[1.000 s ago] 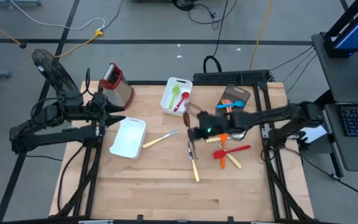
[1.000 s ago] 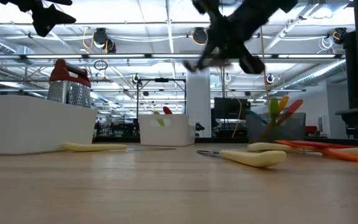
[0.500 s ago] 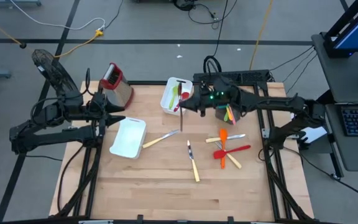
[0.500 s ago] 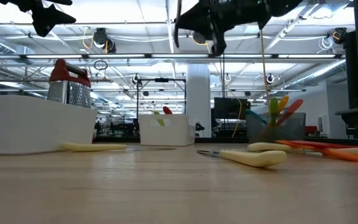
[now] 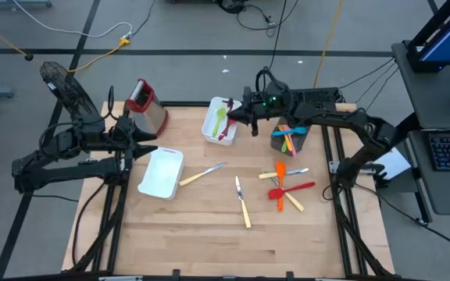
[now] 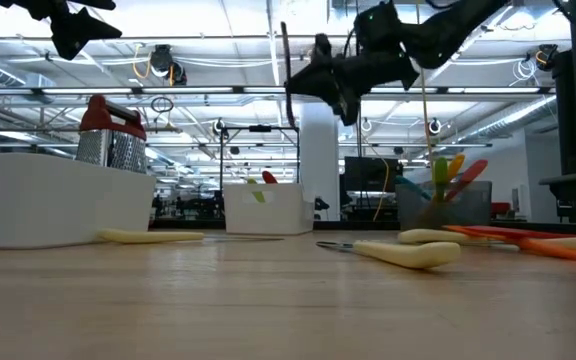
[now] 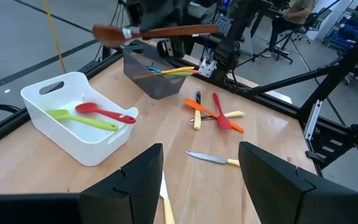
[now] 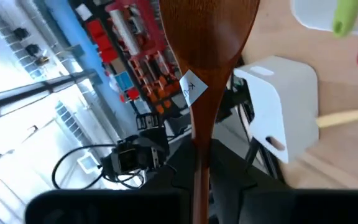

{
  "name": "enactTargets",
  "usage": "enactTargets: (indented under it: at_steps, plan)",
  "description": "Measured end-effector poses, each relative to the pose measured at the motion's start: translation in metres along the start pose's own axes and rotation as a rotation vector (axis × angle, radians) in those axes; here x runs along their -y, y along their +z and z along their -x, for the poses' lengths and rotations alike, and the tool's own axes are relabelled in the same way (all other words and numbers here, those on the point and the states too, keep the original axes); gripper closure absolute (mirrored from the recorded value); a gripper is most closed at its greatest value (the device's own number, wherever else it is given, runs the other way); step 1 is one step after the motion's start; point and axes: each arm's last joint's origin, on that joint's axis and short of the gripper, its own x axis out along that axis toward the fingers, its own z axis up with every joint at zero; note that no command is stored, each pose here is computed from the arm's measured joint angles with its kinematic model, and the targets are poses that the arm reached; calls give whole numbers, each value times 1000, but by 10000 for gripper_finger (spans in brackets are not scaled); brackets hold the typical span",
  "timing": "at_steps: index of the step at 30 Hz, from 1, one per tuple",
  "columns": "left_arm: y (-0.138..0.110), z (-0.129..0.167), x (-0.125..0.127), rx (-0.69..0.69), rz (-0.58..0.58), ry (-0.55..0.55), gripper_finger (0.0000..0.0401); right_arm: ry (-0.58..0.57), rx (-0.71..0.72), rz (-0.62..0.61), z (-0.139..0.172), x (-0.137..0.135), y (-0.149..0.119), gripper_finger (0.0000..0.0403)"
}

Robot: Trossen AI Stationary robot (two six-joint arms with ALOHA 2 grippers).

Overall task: Pick & Place Kitchen Items
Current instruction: Put the brown serving spoon into the top white bin

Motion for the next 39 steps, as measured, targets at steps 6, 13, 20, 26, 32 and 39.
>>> enactTargets:
  at_steps: [6,13,20,26,32,39]
  plan:
    - [0,0,0,-5,1,1,185,-29,-54,-96,-13,8,20,384]
    - [-1,0,0,-8,1,2,185,-64,-70,-117,-31,10,43,384]
    - [-1,0,0,-12,-9,4,185,-136,-67,-148,-43,33,62,375]
    - [-1,0,0,-12,-17,4,185,-167,-68,-146,-47,45,74,375]
    - [-1,0,0,-12,-17,4,185,-166,21,-136,-41,49,90,367]
    - [-1,0,0,-11,-16,4,185,-168,60,-107,-36,48,97,360]
